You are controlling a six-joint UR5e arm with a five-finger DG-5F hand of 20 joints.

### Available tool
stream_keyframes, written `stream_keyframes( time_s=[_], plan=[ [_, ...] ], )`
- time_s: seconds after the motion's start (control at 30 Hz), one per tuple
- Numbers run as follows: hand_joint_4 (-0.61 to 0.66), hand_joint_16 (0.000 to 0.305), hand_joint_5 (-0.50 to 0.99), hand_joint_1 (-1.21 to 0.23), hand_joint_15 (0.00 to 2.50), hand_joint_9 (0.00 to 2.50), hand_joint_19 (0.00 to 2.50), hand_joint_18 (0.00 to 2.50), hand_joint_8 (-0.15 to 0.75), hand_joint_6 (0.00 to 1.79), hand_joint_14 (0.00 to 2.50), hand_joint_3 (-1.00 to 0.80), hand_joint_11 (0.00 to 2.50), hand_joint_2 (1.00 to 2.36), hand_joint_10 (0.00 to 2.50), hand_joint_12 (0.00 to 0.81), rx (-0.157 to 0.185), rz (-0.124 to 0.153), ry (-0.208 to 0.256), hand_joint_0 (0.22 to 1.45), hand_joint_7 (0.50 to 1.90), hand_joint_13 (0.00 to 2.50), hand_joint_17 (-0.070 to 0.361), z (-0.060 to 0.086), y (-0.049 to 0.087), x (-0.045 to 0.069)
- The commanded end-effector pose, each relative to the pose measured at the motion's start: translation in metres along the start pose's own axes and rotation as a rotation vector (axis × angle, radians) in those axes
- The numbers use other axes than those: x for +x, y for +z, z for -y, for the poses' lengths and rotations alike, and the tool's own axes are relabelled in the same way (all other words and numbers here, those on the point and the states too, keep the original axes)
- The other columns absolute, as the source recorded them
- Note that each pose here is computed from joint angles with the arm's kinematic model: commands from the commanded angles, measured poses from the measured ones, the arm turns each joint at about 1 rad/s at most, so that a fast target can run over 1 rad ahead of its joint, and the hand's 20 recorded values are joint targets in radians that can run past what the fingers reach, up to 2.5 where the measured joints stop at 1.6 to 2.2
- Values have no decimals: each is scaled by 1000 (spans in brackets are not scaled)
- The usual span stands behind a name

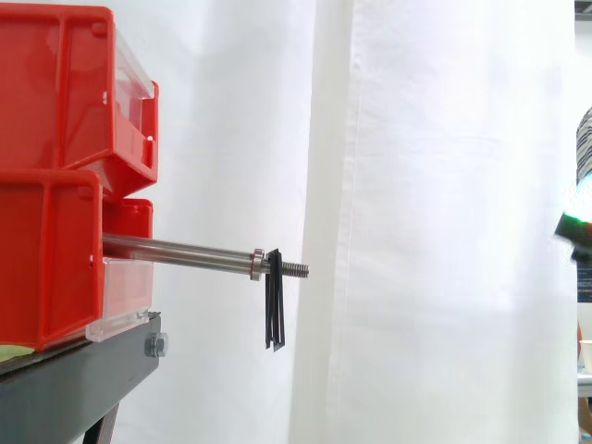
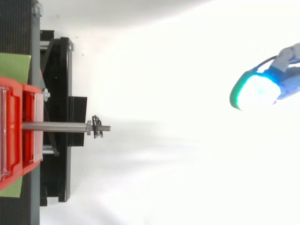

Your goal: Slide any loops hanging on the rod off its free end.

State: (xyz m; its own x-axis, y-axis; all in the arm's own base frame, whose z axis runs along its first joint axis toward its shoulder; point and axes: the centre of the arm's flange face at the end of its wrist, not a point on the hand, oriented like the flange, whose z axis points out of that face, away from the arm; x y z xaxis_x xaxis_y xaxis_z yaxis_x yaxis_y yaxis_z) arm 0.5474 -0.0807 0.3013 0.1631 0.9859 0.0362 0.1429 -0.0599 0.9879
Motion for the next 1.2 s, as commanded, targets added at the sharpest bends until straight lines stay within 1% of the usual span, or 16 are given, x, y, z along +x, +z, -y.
stream_keyframes(
  time_s=[0.0, 0.17, 0.2, 0.23, 0.33, 0.37, 0.47, 0.53, 0.6, 0.63, 0.73, 0.87, 0.9, 1.03, 1.13, 1.17],
  plan=[
    [183, 39, -182, -490, 16, 727, 271, 351, 226, 502, 0, -500, 68, 1000, 2, 286, 13, -8, -3, 561, 734, 423, 87, 15, 9, 2],
    [189, 38, -181, -490, 14, 732, 270, 366, 230, 502, 0, -500, 59, 1000, 0, 289, -19, -12, -16, 562, 733, 438, 86, 20, 17, 6],
    [190, 38, -180, -490, 19, 732, 267, 368, 231, 502, 0, -500, 62, 1000, 4, 288, -17, -15, -29, 562, 731, 444, 86, 28, 23, 6],
    [189, 38, -179, -490, 19, 734, 264, 369, 231, 502, 0, -500, 65, 1000, 0, 288, -1, -21, -48, 563, 732, 445, 85, 49, 32, 4],
    [190, 37, -179, -493, 18, 735, 270, 374, 233, 502, 0, -500, 71, 1000, 2, 288, 2, -55, -49, 563, 732, 452, 84, 69, 43, 7],
    [190, 37, -179, -493, 14, 737, 266, 375, 232, 502, 0, -500, 66, 1000, 0, 288, -13, -70, -50, 563, 732, 452, 84, 72, 48, 10],
    [191, 36, -179, -493, 16, 737, 263, 384, 234, 502, 0, -500, 59, 1000, 2, 288, -44, -76, -52, 565, 732, 456, 82, 78, 55, 12],
    [191, 36, -179, -494, 17, 737, 263, 385, 236, 502, 1, -500, 64, 1000, 3, 289, -75, -78, -73, 565, 732, 463, 82, 74, 58, 13],
    [194, 36, -178, -494, 18, 737, 262, 385, 235, 502, 0, -500, 64, 1000, 2, 288, -84, -76, -94, 565, 730, 465, 82, 74, 58, 13],
    [193, 36, -178, -495, 18, 738, 274, 385, 235, 502, 0, -500, 70, 1000, 3, 287, -83, -79, -132, 565, 732, 465, 82, 77, 59, 17],
    [190, 36, -178, -494, 14, 739, 269, 388, 235, 502, 0, -500, 59, 1000, 2, 288, -71, -79, -165, 566, 732, 465, 82, 88, 63, 17],
    [194, 36, -177, -495, 21, 742, 272, 394, 237, 502, 0, -500, 67, 1000, 0, 288, -78, -82, -161, 566, 731, 475, 82, 110, 73, 19],
    [195, 36, -176, -495, 25, 742, 272, 394, 236, 502, 0, -500, 61, 1000, 1, 287, -95, -87, -157, 566, 730, 477, 82, 119, 79, 21],
    [192, 36, -176, -495, 29, 745, 274, 398, 237, 502, 0, -500, 61, 1000, 2, 287, -145, -94, -147, 566, 733, 480, 82, 124, 87, 23],
    [196, 36, -176, -496, 26, 746, 275, 401, 237, 502, 0, -500, 63, 1000, 0, 287, -159, -96, -153, 566, 728, 482, 82, 127, 90, 26],
    [195, 36, -176, -495, 25, 745, 274, 402, 237, 502, 0, -500, 62, 1000, 2, 288, -153, -95, -169, 566, 730, 483, 82, 137, 93, 27]
  ],
)
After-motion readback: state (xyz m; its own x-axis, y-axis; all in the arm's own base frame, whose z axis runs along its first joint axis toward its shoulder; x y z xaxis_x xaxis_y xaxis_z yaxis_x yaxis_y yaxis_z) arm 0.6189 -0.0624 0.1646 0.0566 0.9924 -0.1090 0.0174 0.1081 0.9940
